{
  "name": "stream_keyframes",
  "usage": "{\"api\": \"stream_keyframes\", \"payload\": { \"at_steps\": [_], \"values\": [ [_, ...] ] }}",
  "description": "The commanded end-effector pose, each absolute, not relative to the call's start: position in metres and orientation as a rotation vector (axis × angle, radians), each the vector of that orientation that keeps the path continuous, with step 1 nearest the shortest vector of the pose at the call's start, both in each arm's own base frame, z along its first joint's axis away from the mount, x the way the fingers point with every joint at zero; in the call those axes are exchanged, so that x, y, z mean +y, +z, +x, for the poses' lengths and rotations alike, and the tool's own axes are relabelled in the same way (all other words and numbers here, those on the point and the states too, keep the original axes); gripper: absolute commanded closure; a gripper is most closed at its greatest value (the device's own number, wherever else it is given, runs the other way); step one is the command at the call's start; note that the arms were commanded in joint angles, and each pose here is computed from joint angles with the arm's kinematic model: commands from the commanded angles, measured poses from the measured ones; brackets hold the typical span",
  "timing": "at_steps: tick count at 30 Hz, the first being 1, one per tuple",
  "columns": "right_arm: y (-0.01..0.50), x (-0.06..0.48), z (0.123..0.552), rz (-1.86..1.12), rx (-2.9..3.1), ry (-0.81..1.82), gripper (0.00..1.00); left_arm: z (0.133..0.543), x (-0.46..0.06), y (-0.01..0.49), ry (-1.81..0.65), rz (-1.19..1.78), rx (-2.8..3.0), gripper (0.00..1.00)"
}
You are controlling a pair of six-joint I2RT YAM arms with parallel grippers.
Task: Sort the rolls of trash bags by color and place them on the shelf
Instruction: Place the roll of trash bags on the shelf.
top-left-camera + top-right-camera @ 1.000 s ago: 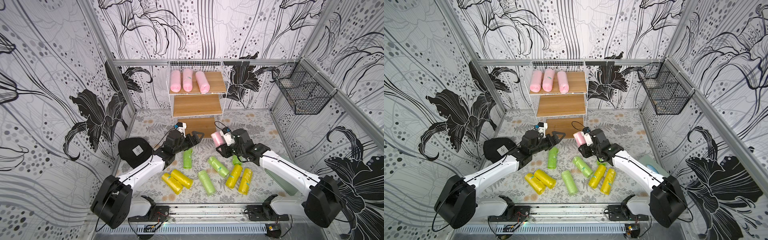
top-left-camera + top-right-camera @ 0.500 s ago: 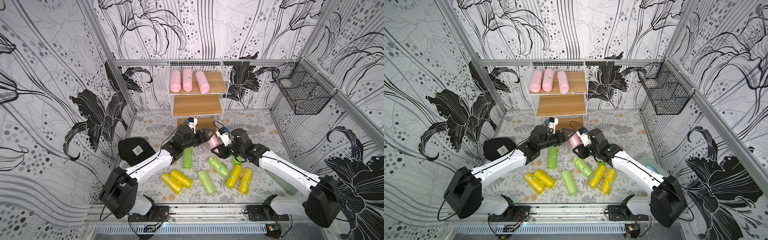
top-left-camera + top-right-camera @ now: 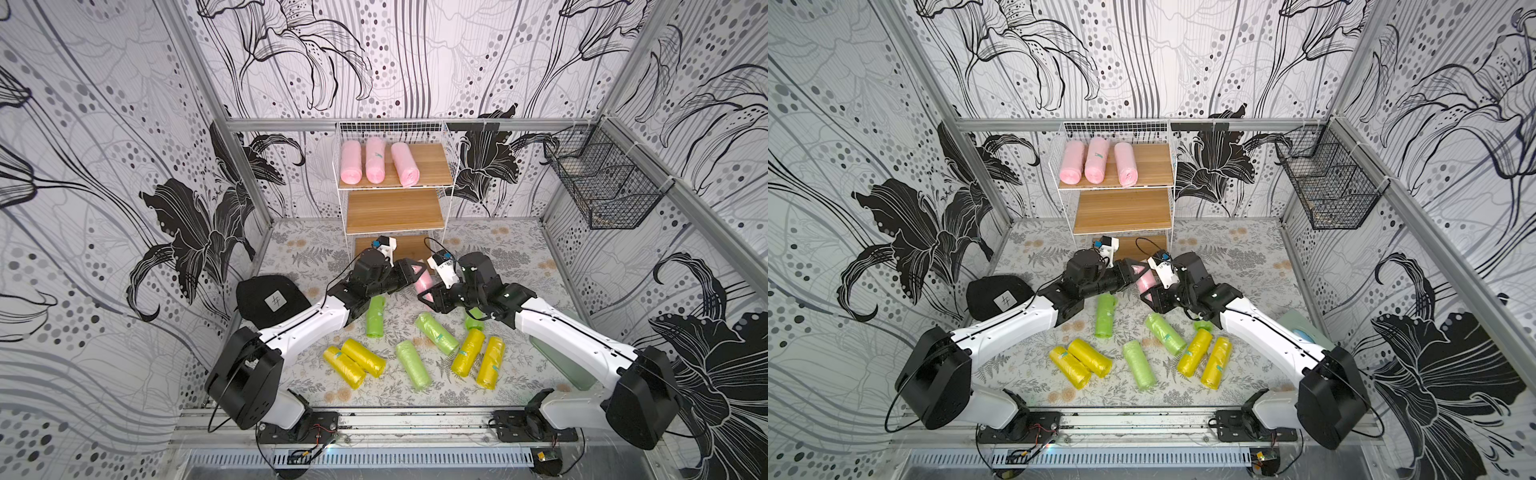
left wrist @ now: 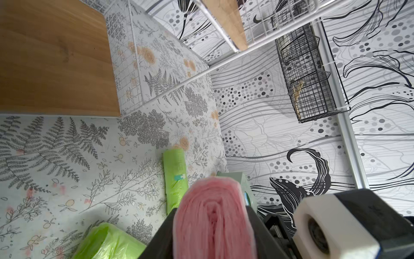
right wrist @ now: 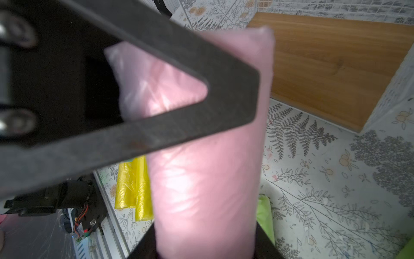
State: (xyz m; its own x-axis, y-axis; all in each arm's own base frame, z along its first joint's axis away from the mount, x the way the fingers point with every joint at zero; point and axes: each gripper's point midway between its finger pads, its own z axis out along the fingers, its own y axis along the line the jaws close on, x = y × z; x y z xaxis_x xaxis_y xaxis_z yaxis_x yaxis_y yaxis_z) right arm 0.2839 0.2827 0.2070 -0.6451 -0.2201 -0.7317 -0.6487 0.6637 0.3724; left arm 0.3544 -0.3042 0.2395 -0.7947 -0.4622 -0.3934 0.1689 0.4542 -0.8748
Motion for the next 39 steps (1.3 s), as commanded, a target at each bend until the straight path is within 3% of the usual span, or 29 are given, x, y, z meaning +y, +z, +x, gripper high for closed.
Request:
{"api": "stream_keyframes", "payload": {
  "at_steps": [1,8,11,22,30,39],
  "values": [
    [0.241,0.288,0.295,-0.681,2.111,0.818,0.36,0.356,-0.296,0.264,-1.408,-0.268,1.999,0.66],
    [0.278,0.280,0.297,-0.597,2.044,0.815,0.13,0.358,-0.260,0.311,-1.528,-0.438,1.800,0.77],
    [0.298,0.283,0.294,-0.569,1.988,0.873,0.09,0.357,-0.249,0.329,-1.576,-0.487,1.732,0.79],
    [0.346,0.295,0.288,-0.436,1.846,1.128,0.10,0.344,-0.226,0.364,-1.742,-0.615,1.535,0.81],
    [0.345,0.308,0.292,-0.341,1.823,1.288,0.20,0.342,-0.218,0.364,-1.789,-0.687,1.455,0.81],
    [0.334,0.315,0.278,-0.303,1.810,1.286,0.26,0.344,-0.215,0.366,-1.791,-0.716,1.392,0.82]
  ]
}}
